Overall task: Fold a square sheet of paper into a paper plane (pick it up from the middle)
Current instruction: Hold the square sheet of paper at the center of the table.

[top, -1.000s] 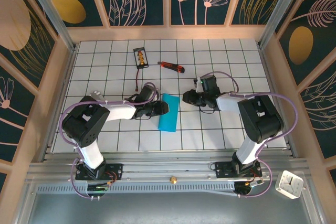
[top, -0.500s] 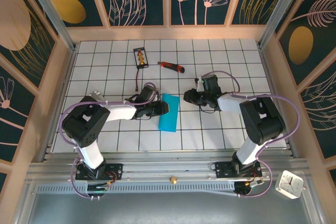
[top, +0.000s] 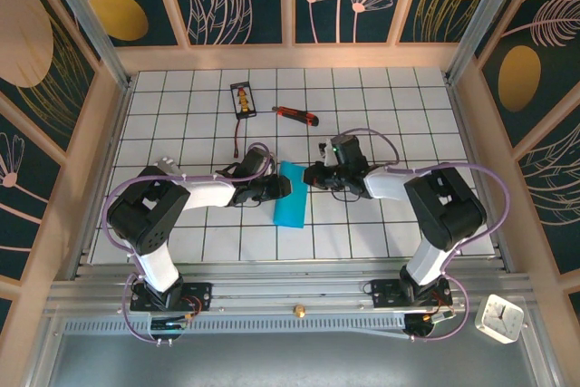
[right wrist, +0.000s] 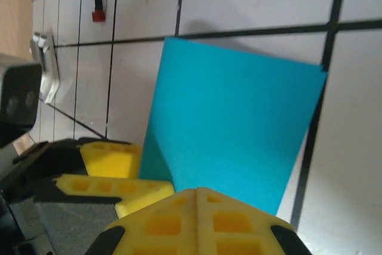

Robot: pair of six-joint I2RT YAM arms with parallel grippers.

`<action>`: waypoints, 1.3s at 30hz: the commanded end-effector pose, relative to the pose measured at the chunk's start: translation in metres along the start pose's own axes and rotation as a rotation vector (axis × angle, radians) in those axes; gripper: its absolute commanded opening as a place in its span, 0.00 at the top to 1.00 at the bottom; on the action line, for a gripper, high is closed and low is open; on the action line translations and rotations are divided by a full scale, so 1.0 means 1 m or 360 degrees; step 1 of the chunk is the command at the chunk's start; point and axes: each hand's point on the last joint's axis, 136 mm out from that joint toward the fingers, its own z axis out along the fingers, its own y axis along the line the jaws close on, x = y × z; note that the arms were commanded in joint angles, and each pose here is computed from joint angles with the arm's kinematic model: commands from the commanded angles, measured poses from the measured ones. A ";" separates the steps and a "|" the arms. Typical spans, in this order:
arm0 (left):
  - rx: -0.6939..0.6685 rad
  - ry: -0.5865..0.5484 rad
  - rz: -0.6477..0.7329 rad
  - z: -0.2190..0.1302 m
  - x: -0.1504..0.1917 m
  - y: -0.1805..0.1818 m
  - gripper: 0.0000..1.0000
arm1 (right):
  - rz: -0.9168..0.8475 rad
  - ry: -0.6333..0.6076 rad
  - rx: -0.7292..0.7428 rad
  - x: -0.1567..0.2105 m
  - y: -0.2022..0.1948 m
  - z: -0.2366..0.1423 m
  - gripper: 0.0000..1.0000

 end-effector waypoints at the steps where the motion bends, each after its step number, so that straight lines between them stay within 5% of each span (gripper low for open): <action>1: -0.0316 0.0152 -0.0060 0.015 0.038 0.059 0.60 | 0.0037 0.0073 -0.0009 0.017 -0.001 0.012 1.00; 26: -0.0325 0.0123 -0.0039 0.013 0.031 0.056 0.54 | 0.0117 0.0250 0.0396 0.062 -0.067 0.032 1.00; 34: -0.0400 -0.0090 -0.0014 -0.023 -0.004 0.042 0.35 | 0.0146 0.0298 0.0542 0.073 -0.087 0.027 1.00; 39: -0.0260 -0.0208 -0.0018 -0.057 -0.019 0.012 0.38 | 0.0157 0.0312 0.0599 0.076 -0.093 0.024 1.00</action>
